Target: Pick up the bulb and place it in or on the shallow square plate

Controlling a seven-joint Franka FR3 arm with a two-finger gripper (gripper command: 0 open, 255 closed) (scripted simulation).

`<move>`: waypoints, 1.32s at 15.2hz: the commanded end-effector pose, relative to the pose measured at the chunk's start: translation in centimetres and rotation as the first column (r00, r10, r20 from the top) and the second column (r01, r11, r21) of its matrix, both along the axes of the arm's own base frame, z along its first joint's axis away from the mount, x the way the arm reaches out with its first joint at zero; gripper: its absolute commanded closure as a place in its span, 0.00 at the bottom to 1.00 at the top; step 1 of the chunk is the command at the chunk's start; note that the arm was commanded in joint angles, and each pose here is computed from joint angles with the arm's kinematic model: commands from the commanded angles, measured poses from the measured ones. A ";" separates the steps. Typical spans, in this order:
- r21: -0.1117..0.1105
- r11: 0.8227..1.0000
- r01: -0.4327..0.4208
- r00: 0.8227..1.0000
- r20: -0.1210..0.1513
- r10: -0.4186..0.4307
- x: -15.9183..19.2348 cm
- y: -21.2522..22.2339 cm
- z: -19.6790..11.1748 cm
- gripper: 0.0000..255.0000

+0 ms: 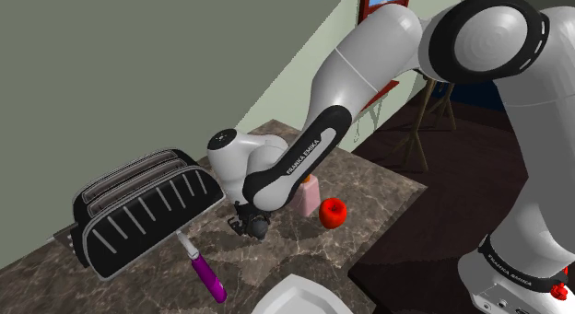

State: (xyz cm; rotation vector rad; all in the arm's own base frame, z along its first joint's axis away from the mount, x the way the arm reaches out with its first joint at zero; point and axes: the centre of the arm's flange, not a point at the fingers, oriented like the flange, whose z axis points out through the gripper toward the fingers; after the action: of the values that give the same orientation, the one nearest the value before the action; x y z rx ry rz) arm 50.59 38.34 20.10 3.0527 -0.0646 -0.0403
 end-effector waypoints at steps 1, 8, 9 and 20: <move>0.000 1.000 0.000 1.000 0.000 0.000 0.0 0.0 0.0 1.00; 0.000 1.000 0.000 1.000 0.000 0.000 0.0 0.0 0.0 1.00; 0.000 1.000 0.000 1.000 0.000 0.000 0.0 0.0 0.0 1.00; 0.000 1.000 0.000 1.000 0.000 0.000 0.0 0.0 5.8 1.00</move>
State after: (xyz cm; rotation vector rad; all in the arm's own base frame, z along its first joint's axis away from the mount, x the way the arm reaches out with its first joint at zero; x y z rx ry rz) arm 50.60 38.38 25.30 3.0528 -0.0647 -0.0397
